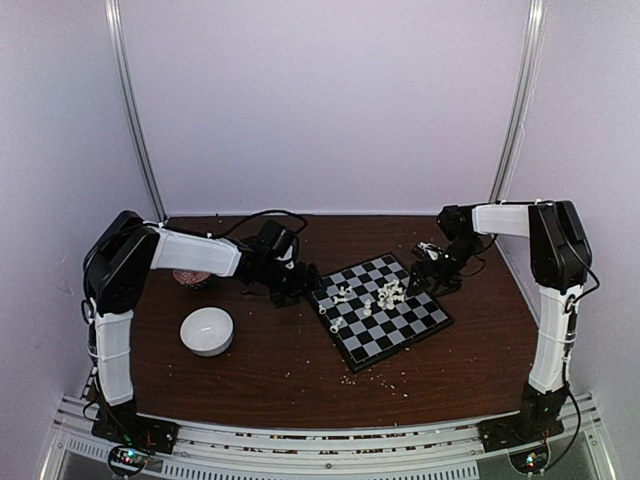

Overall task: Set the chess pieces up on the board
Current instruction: Adjust the chessboard at the center of the board.

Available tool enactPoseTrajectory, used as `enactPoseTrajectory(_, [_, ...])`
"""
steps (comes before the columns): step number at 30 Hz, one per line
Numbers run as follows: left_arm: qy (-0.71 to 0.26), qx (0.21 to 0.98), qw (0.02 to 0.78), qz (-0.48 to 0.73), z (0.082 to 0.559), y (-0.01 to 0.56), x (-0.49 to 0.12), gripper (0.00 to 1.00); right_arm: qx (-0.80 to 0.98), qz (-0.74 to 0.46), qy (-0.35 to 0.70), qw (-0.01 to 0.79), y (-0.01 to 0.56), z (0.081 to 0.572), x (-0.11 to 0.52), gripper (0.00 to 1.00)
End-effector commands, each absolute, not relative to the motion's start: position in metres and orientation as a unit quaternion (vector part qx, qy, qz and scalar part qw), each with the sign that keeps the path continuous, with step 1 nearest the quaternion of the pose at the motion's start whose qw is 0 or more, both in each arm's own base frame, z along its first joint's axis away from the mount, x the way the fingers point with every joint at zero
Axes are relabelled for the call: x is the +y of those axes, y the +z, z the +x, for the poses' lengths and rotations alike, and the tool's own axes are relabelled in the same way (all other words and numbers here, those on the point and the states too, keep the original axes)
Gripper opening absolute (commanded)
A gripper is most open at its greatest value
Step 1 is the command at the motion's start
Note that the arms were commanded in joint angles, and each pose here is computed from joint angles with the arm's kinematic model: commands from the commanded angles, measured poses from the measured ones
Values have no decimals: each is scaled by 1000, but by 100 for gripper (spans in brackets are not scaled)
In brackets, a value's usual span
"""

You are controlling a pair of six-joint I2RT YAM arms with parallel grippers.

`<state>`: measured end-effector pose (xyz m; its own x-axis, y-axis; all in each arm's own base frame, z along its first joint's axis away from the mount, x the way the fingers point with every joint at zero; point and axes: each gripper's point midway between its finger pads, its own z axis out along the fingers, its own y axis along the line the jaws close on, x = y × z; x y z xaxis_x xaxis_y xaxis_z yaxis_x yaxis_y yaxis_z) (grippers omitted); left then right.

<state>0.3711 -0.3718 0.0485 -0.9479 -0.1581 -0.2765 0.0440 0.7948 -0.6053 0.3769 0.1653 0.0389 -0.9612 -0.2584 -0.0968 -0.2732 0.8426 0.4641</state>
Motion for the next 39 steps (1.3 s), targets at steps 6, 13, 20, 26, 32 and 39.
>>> enactPoseTrajectory(6, [-349, 923, 159, 4, 376, 52, -387, 77, 947, -156, 277, -33, 25, 332, 186, 89])
enactPoseTrajectory(13, [-362, 918, 157, 27, 364, 49, -385, 75, 937, -193, 286, -45, 27, 301, 200, 88])
enactPoseTrajectory(20, [-380, 911, 158, 35, 351, 56, -381, 73, 933, -218, 280, -64, 16, 279, 206, 88])
enactPoseTrajectory(26, [-381, 910, 161, 41, 342, 63, -380, 72, 933, -221, 280, -57, 20, 280, 207, 88])
enactPoseTrajectory(32, [-325, 926, 188, 50, 349, 77, -361, 74, 937, -224, 267, -14, 50, 290, 194, 90])
enactPoseTrajectory(39, [-234, 930, 267, 91, 356, 129, -324, 76, 940, -238, 238, 54, 93, 300, 166, 92])
